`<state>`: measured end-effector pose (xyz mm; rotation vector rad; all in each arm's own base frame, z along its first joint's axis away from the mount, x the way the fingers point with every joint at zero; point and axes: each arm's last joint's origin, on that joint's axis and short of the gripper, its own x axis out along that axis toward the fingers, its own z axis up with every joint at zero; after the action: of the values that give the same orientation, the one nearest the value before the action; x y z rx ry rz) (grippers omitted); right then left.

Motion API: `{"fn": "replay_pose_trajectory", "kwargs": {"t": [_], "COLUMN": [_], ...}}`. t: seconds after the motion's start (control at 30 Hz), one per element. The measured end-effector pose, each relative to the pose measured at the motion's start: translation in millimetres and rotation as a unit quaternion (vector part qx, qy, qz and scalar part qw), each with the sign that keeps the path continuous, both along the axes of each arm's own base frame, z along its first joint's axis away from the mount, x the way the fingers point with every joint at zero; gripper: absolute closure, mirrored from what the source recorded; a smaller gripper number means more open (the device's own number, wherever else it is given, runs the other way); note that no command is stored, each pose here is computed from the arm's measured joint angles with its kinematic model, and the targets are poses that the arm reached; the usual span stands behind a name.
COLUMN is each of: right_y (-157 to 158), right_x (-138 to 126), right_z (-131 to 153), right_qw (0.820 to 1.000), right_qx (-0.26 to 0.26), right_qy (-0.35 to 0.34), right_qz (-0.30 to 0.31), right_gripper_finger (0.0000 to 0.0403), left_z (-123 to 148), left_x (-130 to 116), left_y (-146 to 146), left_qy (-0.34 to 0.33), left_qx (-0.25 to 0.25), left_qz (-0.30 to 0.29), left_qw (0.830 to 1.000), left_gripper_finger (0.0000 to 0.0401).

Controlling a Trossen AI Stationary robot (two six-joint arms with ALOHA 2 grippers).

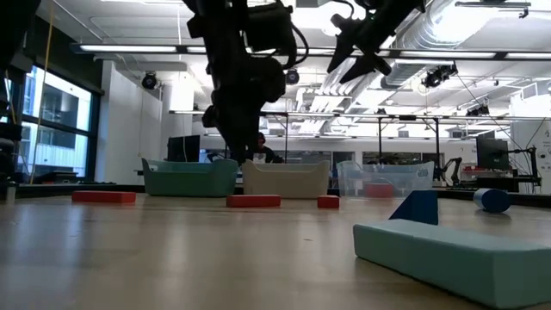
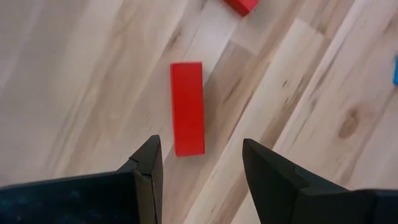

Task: Sort & place blocks by color
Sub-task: Put the middle red block into the transparent bin

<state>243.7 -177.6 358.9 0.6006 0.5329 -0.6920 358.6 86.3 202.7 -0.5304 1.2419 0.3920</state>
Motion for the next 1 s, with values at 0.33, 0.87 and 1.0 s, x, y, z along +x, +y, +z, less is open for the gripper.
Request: {"fn": "replay_pose_trajectory", "kwargs": {"t": [0.33, 0.87, 1.0], "right_y": [-0.1, 0.1, 0.7], "right_x": [-0.9, -1.4, -2.1], "right_z": [-0.9, -1.5, -2.6], "right_qw": [1.0, 1.0, 1.0], "right_qx": [-0.002, 0.007, 0.012], "right_qy": [0.008, 0.007, 0.013], "right_qz": [-0.008, -0.017, -0.017], "right_gripper_finger": [0.0197, 0.0197, 0.0197], "left_z": [-22.6, -63.8, -67.7], "left_x": [-4.6, 5.8, 6.7], "left_y": [-0.9, -14.3, -15.8], "left_qy": [-0.011, 0.045, 0.056], "left_qx": [0.002, 0.022, 0.053], "left_qz": [0.017, 0.002, 0.003], "left_qw": [1.0, 0.999, 0.997], "left_gripper_finger": [0.0256, 0.0256, 0.0259]}}
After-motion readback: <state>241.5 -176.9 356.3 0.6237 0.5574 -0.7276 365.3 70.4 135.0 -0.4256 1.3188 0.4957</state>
